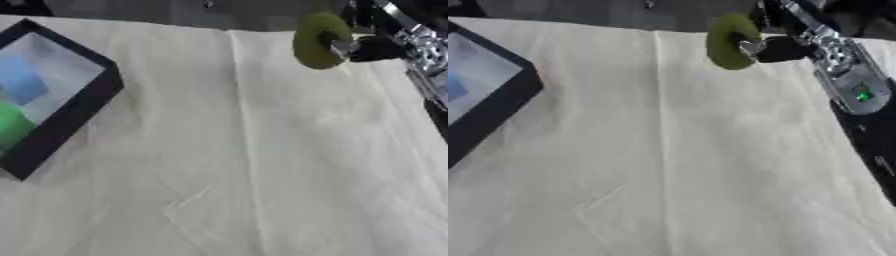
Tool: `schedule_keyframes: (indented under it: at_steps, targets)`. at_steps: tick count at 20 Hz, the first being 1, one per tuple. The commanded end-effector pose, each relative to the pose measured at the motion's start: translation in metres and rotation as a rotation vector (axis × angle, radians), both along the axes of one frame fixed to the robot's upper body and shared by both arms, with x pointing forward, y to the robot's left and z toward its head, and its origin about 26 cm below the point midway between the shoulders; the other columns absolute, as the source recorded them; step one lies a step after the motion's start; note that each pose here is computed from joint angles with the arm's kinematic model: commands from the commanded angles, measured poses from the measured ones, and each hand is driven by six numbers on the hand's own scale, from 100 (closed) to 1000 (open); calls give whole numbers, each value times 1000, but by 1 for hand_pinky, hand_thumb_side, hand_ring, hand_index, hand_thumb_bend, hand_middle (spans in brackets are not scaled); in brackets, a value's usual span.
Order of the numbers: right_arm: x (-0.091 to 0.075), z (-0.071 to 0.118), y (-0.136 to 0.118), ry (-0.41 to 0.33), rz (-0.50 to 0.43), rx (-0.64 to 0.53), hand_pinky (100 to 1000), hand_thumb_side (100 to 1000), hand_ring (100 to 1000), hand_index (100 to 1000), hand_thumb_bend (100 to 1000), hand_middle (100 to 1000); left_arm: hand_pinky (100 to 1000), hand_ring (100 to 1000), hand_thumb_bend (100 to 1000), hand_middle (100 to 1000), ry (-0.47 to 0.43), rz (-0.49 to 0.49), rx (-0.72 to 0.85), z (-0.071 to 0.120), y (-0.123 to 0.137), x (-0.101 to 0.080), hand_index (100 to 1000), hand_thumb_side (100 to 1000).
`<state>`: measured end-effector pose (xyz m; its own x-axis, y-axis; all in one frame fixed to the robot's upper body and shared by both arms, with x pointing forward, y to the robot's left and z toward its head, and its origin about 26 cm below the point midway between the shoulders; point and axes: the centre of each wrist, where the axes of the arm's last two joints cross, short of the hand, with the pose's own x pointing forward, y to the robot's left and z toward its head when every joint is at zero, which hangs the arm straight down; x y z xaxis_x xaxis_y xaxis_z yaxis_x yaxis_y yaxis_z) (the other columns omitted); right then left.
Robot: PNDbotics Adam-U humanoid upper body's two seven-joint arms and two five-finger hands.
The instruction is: Pick up the objects with one hand, pass them to the other hand, and then place them into the box on the other side of the table.
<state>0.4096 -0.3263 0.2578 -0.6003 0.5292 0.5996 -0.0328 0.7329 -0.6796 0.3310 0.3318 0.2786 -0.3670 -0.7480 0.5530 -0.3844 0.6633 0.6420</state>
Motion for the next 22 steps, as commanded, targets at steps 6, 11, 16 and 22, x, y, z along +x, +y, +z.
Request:
schedule_keyframes:
  at_steps: [6, 11, 16, 22]
  targets:
    - [0, 2, 28, -16, 37, 80, 621, 100, 501, 427, 243, 317, 745, 644, 417, 611, -47, -26, 50, 17, -3, -11, 673, 414]
    - [3, -12, 46, 31, 73, 147, 617, 100, 497, 420, 216, 300, 744, 643, 417, 611, -50, -34, 53, 18, -5, -13, 673, 411]
    - [4, -25, 59, 61, 101, 189, 614, 100, 496, 423, 197, 303, 742, 640, 417, 609, -57, -54, 55, 20, -9, -14, 673, 409]
    - [3, -35, 76, 81, 137, 211, 614, 100, 496, 425, 188, 306, 741, 639, 416, 610, -77, -118, 68, 29, -22, -20, 675, 410]
